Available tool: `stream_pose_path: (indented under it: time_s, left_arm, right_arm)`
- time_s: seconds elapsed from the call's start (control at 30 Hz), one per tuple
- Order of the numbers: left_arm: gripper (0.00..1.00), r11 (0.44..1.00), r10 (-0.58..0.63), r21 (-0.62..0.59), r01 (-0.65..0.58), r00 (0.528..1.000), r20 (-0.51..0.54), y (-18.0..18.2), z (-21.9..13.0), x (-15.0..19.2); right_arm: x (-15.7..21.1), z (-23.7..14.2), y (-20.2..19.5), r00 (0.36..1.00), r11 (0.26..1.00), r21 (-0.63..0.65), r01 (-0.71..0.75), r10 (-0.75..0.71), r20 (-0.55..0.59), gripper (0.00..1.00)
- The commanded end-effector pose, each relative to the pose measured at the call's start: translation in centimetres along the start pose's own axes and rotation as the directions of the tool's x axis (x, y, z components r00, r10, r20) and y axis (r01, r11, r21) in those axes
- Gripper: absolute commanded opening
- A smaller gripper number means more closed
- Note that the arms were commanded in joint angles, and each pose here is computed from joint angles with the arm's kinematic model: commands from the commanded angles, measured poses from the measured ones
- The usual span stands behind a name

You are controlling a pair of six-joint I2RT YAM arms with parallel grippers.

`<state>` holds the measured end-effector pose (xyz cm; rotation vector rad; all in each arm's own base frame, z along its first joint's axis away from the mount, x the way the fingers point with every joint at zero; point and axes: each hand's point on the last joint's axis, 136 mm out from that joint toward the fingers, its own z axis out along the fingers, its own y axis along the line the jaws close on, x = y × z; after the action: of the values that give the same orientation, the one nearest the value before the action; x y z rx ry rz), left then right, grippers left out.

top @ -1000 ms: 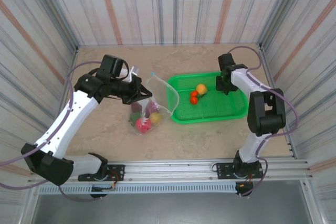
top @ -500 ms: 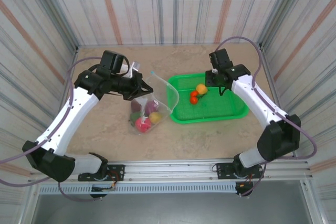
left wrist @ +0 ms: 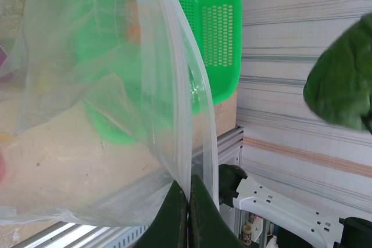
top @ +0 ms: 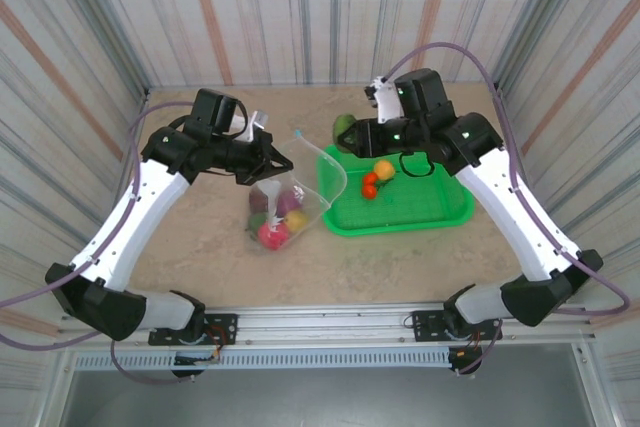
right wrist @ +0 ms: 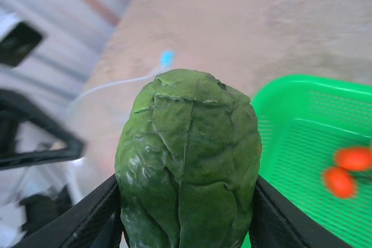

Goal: Place the food in the zip-top bag and seal the zipper

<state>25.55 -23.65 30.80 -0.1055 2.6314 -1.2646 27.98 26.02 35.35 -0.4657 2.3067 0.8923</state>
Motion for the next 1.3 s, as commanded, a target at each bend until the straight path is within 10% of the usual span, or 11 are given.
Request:
stream_pose_path:
  time_s: [0.0, 0.73, 0.9, 1.27]
  left_arm:
    - [0.00, 0.999, 0.047, 0.002, -0.047, 0.999, 0.016, -0.9, -0.8, 0.0]
    - [0.00, 0.992, 0.121, 0.026, -0.123, 0.991, 0.061, -1.5, -3.1, 1.5]
    - [0.00, 0.991, 0.129, 0.014, -0.130, 0.989, 0.071, -1.4, -3.5, 1.6]
    - [0.00, 0.992, 0.124, -0.025, -0.122, 0.989, 0.082, -0.7, -3.5, 1.3]
  right_arm:
    - [2.2, 1.4, 3.3, 0.991, 0.988, -0.155, -0.025, 0.005, -0.133, 0.55]
    - [9.3, 11.5, 4.2, 0.887, 0.994, -0.100, 0.043, -0.084, -0.454, 0.57]
    - [8.2, 11.5, 3.8, 0.915, 0.995, -0.012, 0.097, -0.094, -0.392, 0.78]
    - [4.6, 7.7, 3.2, 0.962, 0.988, 0.052, 0.146, -0.130, -0.240, 0.77]
